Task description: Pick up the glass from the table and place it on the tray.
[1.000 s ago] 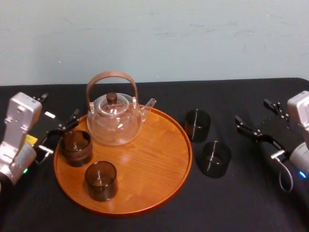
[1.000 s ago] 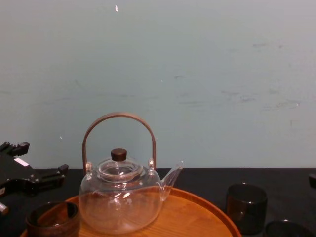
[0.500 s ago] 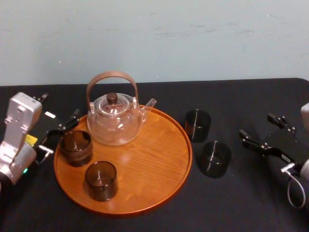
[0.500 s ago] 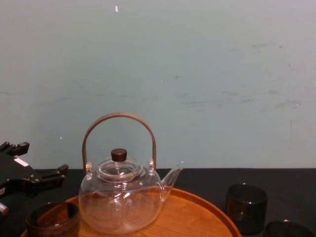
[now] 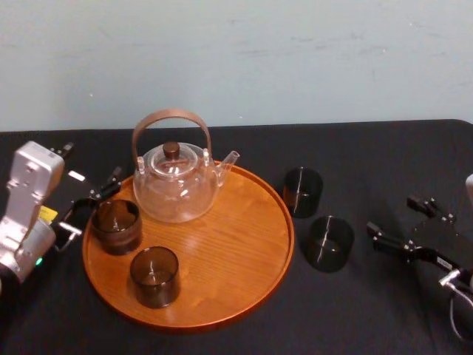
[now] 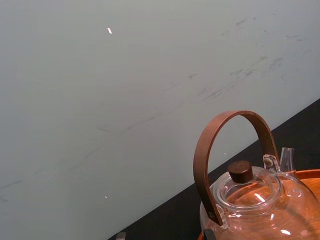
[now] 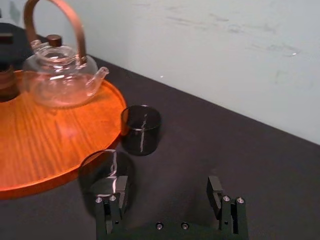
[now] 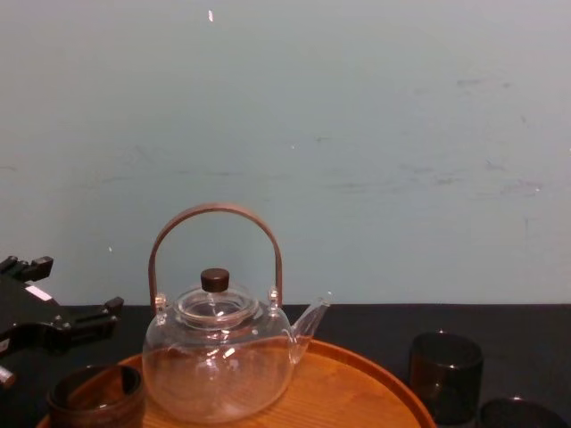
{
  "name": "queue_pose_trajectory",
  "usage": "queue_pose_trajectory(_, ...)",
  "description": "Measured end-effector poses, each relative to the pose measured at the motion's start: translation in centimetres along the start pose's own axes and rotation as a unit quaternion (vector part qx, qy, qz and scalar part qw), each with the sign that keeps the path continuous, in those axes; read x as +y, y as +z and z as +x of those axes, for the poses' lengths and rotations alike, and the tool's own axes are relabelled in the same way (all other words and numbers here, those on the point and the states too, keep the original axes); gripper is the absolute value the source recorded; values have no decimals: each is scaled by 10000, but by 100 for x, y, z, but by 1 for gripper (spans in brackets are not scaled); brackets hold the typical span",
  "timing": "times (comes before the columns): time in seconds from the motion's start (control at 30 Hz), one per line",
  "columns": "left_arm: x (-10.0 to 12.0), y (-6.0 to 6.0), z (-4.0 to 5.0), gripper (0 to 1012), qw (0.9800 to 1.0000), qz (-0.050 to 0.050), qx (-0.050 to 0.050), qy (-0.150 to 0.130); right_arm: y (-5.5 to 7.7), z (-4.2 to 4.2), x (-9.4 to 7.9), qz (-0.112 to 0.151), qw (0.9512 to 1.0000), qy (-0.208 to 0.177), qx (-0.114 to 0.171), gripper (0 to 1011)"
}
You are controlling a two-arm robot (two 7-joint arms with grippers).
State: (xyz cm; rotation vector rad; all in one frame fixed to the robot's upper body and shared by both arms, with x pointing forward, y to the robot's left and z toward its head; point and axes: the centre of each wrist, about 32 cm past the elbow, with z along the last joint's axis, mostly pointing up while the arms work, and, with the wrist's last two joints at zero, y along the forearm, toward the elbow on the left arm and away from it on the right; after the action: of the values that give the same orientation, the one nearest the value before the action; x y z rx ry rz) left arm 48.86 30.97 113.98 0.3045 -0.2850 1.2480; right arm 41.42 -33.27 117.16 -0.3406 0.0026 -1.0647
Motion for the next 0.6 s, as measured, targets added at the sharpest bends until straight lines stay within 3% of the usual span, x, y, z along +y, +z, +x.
queue_pose_trajectory(0.6, 0, 0, 0, 1001, 10000, 0, 0, 0, 51, -38, -180, -340, 9971, 663, -149, 1002)
